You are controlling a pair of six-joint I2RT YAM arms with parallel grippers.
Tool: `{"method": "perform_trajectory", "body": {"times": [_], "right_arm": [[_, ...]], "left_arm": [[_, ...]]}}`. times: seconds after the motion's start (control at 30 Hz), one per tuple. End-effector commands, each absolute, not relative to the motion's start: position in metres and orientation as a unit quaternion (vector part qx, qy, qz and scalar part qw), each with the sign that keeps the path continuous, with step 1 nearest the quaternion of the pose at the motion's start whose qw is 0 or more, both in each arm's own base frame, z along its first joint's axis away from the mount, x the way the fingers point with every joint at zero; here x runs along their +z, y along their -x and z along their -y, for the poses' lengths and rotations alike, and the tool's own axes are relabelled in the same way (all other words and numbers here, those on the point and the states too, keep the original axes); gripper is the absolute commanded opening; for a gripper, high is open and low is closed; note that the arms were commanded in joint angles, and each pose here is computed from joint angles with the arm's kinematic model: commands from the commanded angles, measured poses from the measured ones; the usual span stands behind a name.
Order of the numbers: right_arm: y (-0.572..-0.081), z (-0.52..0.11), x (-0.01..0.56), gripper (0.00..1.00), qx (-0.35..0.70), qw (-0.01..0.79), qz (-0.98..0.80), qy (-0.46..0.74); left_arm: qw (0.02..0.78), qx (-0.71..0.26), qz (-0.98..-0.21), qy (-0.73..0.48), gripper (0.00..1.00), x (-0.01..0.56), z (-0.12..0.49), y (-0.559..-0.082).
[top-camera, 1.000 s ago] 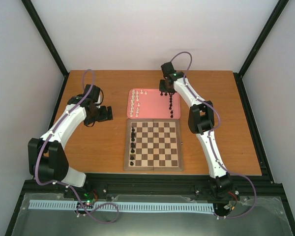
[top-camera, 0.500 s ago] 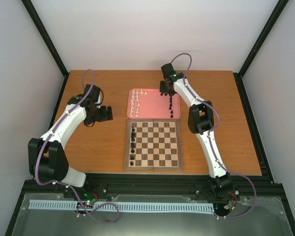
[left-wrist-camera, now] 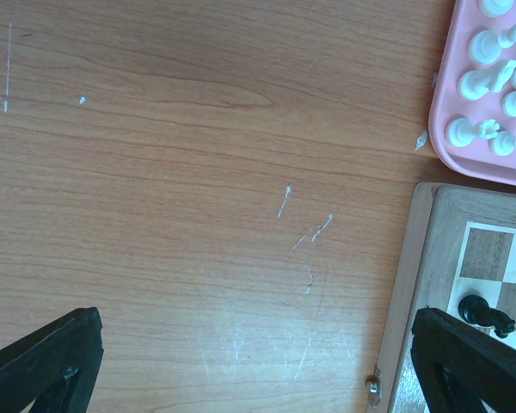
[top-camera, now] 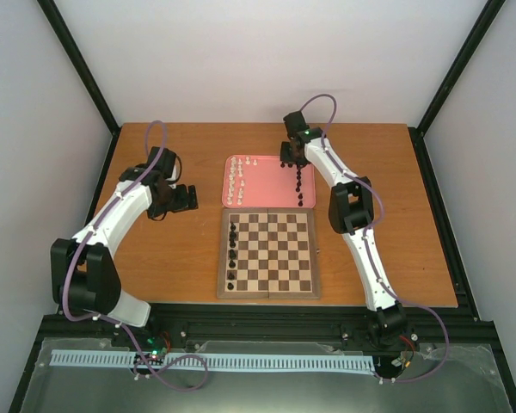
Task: Set up the chess pieces on the board
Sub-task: Pick up the chess piece from the storage box.
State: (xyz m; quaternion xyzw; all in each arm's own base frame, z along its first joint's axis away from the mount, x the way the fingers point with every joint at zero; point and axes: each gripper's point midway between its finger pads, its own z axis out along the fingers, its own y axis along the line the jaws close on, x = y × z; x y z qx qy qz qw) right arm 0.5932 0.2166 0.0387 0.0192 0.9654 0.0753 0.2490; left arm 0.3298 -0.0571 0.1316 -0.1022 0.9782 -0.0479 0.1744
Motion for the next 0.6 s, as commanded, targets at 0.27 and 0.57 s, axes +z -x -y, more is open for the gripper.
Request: {"method": "perform_trajectory", "body": {"times": [0.27, 0.57], "right_arm": [[-0.5972, -0.2176, 0.0318, 0.25, 0.086, 0.246, -0.965, -0.024], [-0.5966, -0.2186, 0.0357, 0.13, 0.089, 0.247, -0.965, -0.023]], "left_arm": [[0.195, -0.055, -0.974, 0.105, 1.00, 0.1420, 0.0593, -0.3448], [0.195, -0.056, -0.974, 0.101, 1.00, 0.1425, 0.0597, -0.3455]]}}
